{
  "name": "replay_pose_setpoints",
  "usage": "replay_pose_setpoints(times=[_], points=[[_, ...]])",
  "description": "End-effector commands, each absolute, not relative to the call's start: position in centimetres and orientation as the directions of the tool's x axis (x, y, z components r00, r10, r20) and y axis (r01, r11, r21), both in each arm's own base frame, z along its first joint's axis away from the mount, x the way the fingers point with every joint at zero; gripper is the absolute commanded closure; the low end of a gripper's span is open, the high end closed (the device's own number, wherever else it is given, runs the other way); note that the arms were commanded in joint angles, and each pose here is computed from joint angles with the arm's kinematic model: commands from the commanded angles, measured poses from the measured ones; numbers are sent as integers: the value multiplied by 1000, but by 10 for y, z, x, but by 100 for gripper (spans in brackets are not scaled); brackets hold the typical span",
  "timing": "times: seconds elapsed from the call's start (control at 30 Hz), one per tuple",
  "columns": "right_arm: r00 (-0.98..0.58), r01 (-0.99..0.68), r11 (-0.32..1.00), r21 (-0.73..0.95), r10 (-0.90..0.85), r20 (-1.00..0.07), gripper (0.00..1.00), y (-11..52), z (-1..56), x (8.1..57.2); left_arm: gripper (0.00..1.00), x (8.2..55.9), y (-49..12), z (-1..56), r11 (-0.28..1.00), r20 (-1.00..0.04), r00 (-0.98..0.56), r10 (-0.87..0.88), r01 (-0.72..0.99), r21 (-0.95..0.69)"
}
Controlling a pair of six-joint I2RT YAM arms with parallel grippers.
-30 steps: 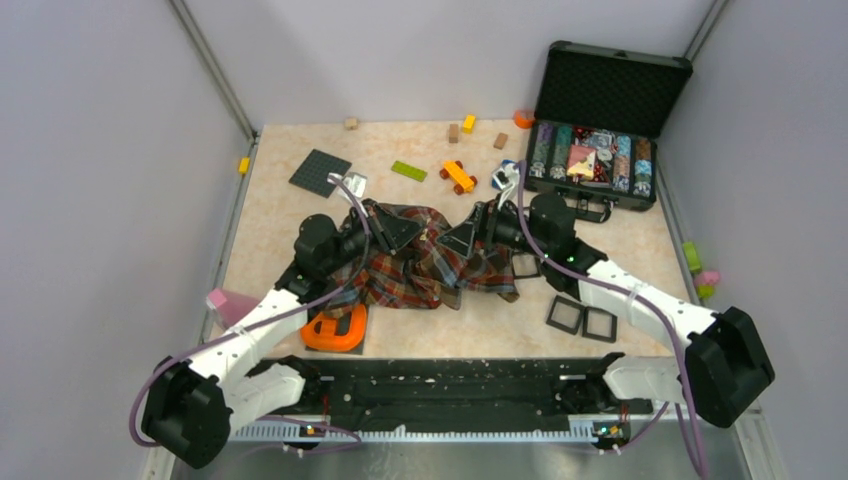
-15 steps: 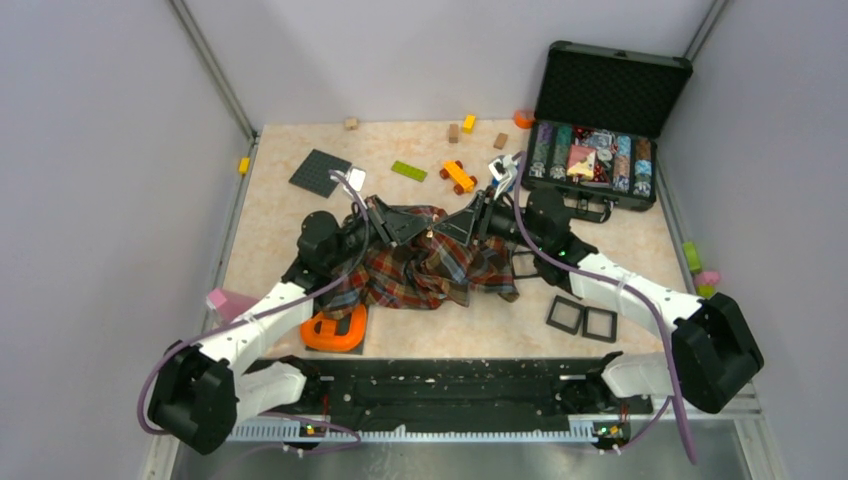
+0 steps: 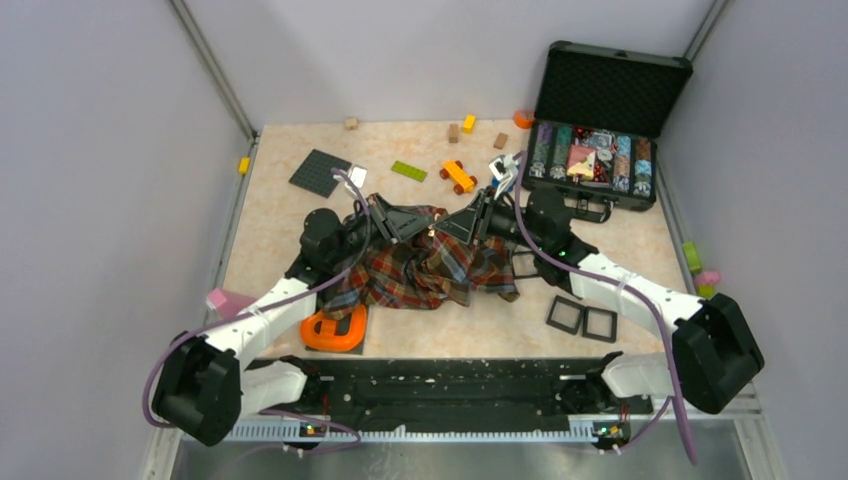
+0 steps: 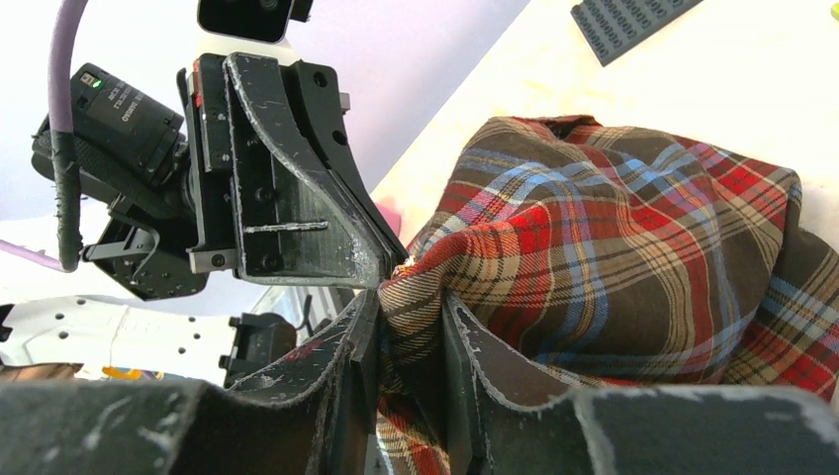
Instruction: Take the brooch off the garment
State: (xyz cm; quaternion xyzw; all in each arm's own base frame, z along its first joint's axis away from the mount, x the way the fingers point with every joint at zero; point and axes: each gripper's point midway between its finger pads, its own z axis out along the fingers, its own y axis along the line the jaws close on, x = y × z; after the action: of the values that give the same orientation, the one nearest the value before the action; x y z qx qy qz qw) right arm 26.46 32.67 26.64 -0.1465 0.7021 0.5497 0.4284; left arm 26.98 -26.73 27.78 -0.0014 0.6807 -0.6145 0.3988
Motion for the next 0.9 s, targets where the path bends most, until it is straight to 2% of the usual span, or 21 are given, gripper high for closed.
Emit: replay_pose_setpoints(times=[0.0, 0.2, 0.57, 0.87], points=[[-538, -720, 337, 606, 279, -795, 69, 327, 285, 262, 100, 263, -270, 326, 134, -564, -646, -515, 590, -796], [-536, -720, 349, 600, 269, -800, 69, 326, 280, 262, 100, 265, -269, 328, 119, -551, -657, -514, 581, -805], [-520, -712, 420, 562, 222, -825, 73, 328, 267, 265, 100, 263, -269, 330, 113, -547, -662, -513, 580, -807], [-516, -721, 434, 541, 184, -836, 73, 323, 272, 259, 100, 266, -265, 325, 174, -586, -633, -506, 590, -788]])
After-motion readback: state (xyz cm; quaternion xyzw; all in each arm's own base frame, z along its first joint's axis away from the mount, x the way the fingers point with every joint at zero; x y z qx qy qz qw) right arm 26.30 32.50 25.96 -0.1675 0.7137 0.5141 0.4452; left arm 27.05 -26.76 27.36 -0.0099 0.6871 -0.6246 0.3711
